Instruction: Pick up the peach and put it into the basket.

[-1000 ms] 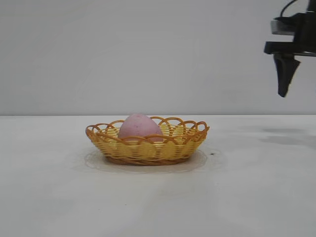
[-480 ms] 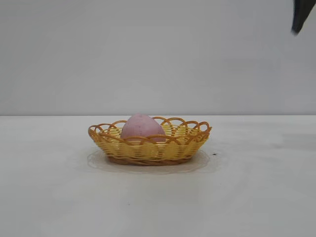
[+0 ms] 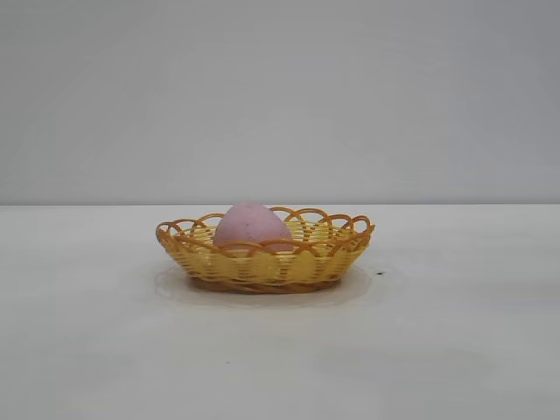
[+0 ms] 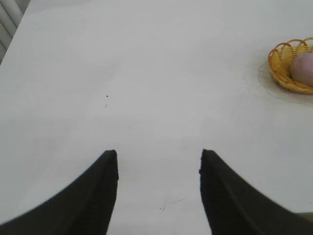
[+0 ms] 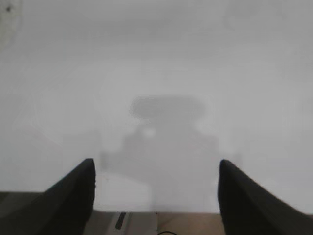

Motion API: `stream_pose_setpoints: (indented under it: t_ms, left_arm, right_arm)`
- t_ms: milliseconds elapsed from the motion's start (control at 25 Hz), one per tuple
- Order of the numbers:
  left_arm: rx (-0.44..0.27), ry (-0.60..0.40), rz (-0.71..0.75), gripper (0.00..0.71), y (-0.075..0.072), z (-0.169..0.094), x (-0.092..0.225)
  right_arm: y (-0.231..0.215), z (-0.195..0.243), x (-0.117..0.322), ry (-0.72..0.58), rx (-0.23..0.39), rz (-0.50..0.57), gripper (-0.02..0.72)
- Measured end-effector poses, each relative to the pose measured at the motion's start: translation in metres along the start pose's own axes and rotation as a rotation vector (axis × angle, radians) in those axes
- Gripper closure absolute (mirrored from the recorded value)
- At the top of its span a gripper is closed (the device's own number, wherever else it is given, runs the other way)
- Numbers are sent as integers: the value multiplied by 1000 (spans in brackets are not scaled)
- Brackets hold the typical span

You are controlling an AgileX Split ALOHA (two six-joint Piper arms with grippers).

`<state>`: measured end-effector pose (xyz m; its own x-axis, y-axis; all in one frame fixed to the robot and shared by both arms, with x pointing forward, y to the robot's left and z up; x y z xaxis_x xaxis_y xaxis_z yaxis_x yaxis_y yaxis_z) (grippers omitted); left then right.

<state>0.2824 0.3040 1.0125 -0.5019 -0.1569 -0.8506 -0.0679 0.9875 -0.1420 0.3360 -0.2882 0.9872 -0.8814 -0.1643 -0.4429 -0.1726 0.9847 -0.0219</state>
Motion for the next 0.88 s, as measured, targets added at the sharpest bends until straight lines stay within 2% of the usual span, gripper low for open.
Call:
stream_pose_setpoints:
  t_ms: [80, 200, 600, 880]
  left_arm:
    - [0, 0, 0, 379, 0, 0, 0]
    - [0, 0, 0, 379, 0, 0, 0]
    - [0, -2, 0, 379, 0, 0, 0]
    - [0, -2, 0, 379, 0, 0, 0]
  right_arm:
    - [1, -1, 8, -39, 5, -1, 210]
    - [2, -11, 11, -188, 23, -9, 210]
    - [7, -44, 35, -532, 57, -51, 210]
    - [9, -47, 39, -563, 59, -64, 210]
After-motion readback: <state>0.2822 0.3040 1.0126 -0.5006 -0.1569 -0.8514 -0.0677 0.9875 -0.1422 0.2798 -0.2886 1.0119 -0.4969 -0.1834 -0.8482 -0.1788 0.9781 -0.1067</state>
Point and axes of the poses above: a point on each arm's last joint axis where the gripper is mounted, z pointing out along that axis toward the gripper, y along the wrist's bending axis when the last joint is at zero, x = y × z, the point moved 6 cm from there along z, pointing out along that axis toward the gripper, and after that the axes turned 8 degrees about -z, right-handed, at the moved point
